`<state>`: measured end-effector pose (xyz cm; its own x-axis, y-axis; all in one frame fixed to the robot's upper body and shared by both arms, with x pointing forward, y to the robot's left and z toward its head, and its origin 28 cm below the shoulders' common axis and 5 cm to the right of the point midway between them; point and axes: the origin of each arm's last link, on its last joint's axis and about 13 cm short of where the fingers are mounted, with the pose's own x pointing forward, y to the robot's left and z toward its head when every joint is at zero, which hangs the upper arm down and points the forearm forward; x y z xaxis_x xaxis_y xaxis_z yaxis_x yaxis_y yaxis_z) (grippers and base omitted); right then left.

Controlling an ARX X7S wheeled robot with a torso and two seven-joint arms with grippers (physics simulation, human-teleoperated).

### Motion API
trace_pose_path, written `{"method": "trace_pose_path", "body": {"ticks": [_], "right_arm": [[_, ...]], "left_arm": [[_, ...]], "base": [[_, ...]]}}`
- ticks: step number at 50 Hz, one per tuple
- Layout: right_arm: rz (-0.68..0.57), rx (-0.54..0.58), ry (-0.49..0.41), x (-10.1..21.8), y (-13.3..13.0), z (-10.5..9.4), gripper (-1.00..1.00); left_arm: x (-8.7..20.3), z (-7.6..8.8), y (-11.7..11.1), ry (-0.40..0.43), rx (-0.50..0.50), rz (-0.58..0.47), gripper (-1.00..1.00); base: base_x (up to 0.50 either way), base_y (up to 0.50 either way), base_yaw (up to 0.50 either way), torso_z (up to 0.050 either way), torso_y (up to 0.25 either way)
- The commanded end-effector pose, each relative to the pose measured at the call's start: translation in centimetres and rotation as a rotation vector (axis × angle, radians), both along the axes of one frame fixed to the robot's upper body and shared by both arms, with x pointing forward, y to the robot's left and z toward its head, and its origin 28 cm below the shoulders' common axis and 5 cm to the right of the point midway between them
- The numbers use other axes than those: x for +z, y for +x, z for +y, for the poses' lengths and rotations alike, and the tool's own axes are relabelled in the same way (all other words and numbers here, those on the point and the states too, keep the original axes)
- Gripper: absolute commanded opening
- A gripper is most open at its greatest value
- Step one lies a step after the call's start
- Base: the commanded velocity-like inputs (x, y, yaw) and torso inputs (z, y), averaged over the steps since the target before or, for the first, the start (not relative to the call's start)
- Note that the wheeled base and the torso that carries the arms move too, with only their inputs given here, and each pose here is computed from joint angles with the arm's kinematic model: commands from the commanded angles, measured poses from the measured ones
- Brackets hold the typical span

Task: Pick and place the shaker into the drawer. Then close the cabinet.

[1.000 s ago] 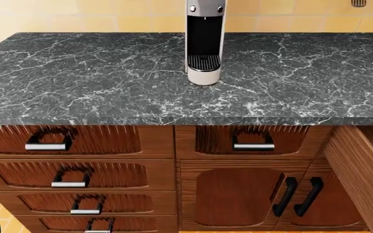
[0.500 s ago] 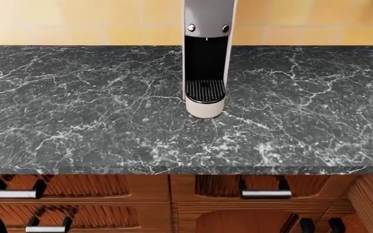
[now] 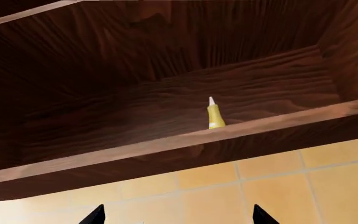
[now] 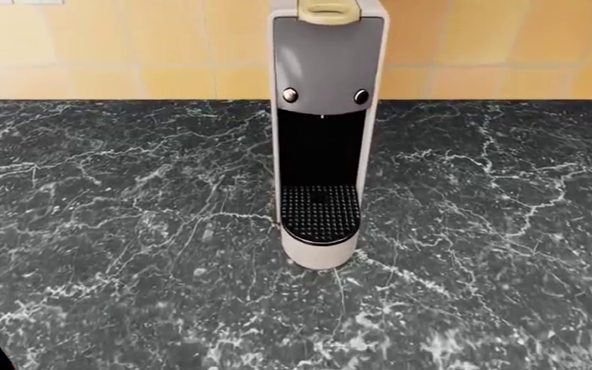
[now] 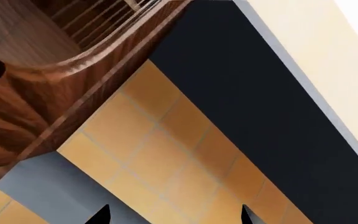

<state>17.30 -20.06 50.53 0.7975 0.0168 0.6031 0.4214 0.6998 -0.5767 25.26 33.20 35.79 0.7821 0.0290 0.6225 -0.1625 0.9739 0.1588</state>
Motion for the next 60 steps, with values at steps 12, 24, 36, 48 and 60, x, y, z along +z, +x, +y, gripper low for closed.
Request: {"method": "trace_pose_path", "body": {"ticks": [12,24,36,48,60], "right_arm": [[-0.003,0.016,0.007,0.1,0.0,0.3,1.00],[-0.029,0.009,0.023,0.5,-0.4,0.4,1.00],[-0.250,0.002,-0.134,5.3,-4.2,3.8,1.00],[-0.215,0.266,-0.301,12.5,0.2,10.5,1.00],[0.062,0.489,-0.488,11.3,8.8,16.0,1.00]], "left_arm": [[-0.6,0.2,-0.1,-0.018,-0.010,0.007,1.00],[-0.8,0.2,-0.1,-0.021,-0.015,0.010,1.00],[-4.1,-0.1,-0.6,-0.059,-0.019,0.068,1.00],[-12.1,0.0,-2.5,-0.188,0.011,0.215,1.00],[-17.1,0.9,-4.2,-0.274,0.076,0.303,1.00]], "base": [[0.50,-0.04,0.00,0.000,0.001],[0.00,0.00,0.00,0.000,0.001],[0.00,0.00,0.00,0.000,0.000],[0.00,0.00,0.00,0.000,0.001],[0.00,0.00,0.01,0.000,0.001]]}}
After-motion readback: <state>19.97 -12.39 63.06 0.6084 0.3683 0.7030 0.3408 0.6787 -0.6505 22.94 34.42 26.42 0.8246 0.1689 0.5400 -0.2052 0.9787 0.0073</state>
